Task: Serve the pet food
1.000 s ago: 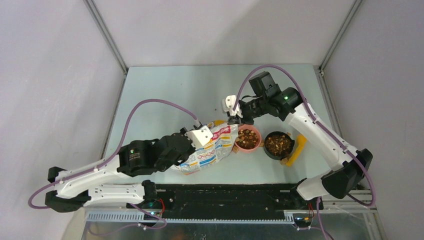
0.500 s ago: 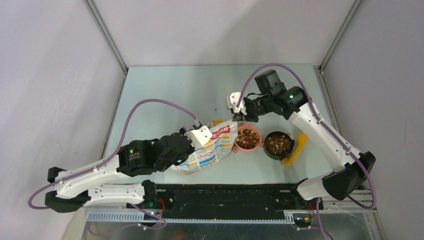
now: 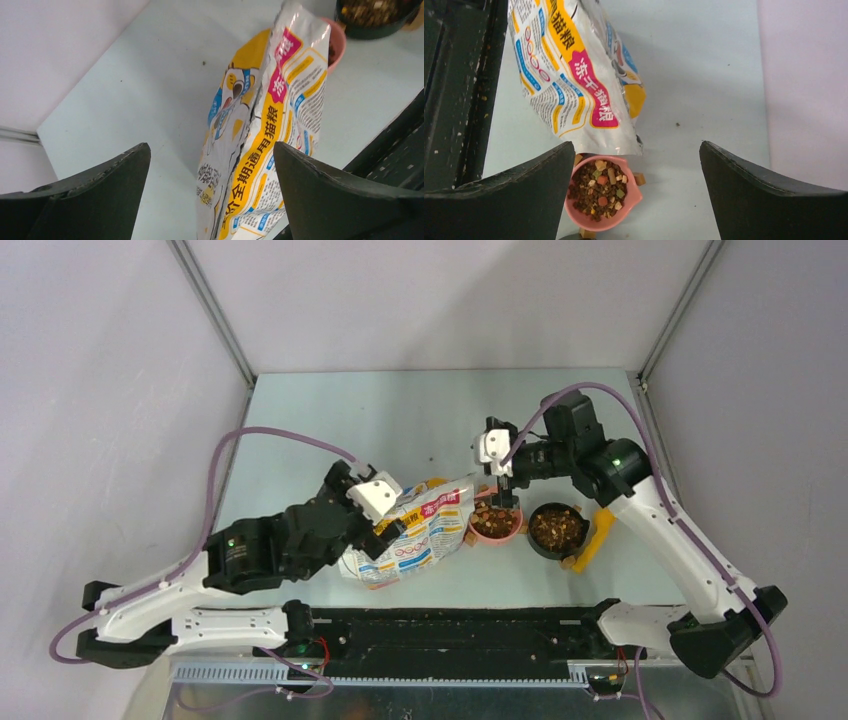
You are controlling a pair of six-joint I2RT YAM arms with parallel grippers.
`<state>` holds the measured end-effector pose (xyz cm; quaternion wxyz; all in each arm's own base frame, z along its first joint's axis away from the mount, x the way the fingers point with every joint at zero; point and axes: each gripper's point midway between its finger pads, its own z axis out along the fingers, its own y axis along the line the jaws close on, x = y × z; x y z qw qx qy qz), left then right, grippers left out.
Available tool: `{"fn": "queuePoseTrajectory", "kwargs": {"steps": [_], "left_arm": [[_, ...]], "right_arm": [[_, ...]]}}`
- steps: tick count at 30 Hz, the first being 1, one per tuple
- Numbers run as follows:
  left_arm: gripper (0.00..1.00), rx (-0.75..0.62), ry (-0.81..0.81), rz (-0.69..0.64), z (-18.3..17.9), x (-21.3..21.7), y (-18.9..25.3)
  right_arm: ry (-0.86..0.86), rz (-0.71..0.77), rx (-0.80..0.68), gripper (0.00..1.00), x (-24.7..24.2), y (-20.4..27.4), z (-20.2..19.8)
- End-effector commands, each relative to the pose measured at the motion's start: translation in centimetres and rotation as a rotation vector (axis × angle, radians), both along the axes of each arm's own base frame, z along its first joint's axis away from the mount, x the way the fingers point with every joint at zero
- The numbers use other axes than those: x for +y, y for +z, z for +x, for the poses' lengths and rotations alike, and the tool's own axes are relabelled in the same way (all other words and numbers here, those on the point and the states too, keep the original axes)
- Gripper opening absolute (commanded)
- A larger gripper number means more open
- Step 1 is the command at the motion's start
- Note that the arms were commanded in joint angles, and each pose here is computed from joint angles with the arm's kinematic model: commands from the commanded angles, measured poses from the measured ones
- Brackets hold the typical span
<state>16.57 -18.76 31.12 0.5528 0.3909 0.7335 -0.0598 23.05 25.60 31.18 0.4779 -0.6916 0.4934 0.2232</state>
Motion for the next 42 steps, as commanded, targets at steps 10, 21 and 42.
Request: {"fn": "queuePoseTrajectory", "kwargs": {"steps": [10,21,42], "left_arm": [[0.99,-0.111,0.628,-0.928,3.1,8.4,11.2],[0.99,0.031,0.947,-0.896,8.9,14.1,0.7],[0.99,0.043,1.268,-0.834,9.5,21.0,-8.3]], "right_arm": [[-0.725,0.661,0.257,1.0,-4.1,10.0,6.8],[-1.654,1.031,0.576,0.99,-22.6,0.1,8.7],[-2.115,1.015,0.355,1.0,-31.7,-8.1,-1.8]]}}
